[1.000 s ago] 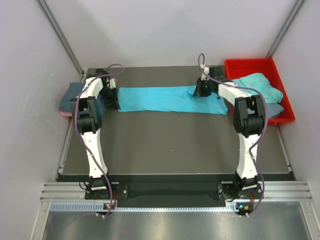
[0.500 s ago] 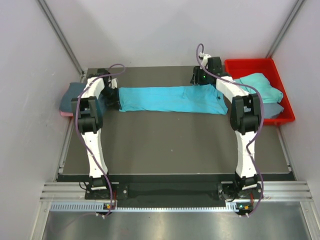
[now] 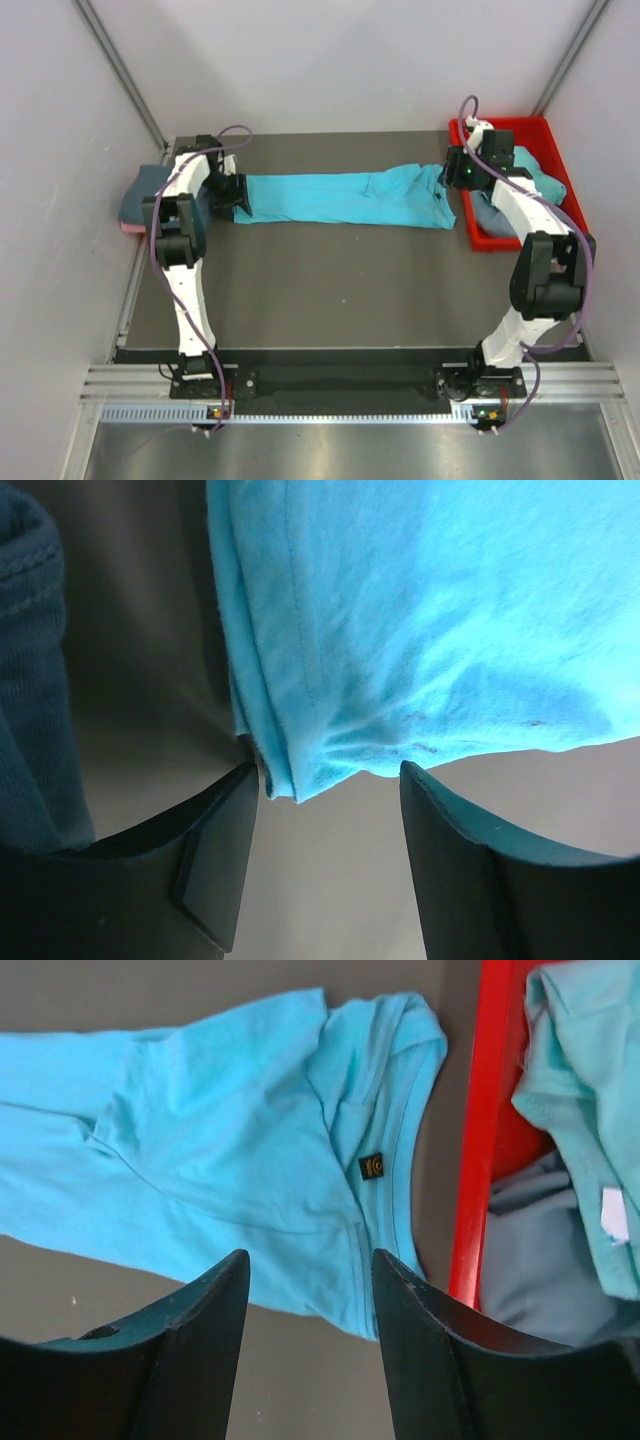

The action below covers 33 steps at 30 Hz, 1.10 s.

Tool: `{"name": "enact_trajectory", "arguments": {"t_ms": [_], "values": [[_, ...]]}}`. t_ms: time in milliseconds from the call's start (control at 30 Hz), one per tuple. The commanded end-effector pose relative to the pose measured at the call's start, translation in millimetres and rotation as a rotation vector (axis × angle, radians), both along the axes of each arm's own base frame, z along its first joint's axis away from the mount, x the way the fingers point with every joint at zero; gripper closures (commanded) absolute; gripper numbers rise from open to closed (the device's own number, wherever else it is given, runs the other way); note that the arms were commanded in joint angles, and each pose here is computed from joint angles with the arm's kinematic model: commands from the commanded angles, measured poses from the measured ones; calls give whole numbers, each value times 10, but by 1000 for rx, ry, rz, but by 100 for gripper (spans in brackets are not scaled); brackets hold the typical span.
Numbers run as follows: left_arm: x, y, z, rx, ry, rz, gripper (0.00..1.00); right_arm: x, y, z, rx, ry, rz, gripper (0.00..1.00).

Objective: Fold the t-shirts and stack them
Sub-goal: Fold the tshirt

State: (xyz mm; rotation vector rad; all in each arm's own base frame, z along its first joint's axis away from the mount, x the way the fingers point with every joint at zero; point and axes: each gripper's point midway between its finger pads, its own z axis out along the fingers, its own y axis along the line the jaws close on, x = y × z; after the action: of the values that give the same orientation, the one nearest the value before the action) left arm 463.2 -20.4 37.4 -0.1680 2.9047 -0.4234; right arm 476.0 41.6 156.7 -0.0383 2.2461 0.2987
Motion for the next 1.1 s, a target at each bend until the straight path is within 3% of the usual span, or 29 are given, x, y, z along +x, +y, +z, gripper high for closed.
{"name": "enact_trajectory", "arguments": {"t_ms": [0,733,833,900,967,1067], "values": [[-65,22,220,20,-19,0,37,-175,63,-98,-10,15,34,48],[-41,87,129,53,-10,22,56,-310,17,-800,-49,156,51,49],[-46,65,118,44,-9,16,66,-301,8,-843,-53,165,49,50],[-71,55,124,39,-4,10,88,-282,0,-832,-60,164,44,50],[-122,38,150,34,4,-2,100,-268,-31,-821,-69,161,32,50],[-245,15,189,16,22,-8,100,-279,-85,-808,-96,165,18,49]]}}
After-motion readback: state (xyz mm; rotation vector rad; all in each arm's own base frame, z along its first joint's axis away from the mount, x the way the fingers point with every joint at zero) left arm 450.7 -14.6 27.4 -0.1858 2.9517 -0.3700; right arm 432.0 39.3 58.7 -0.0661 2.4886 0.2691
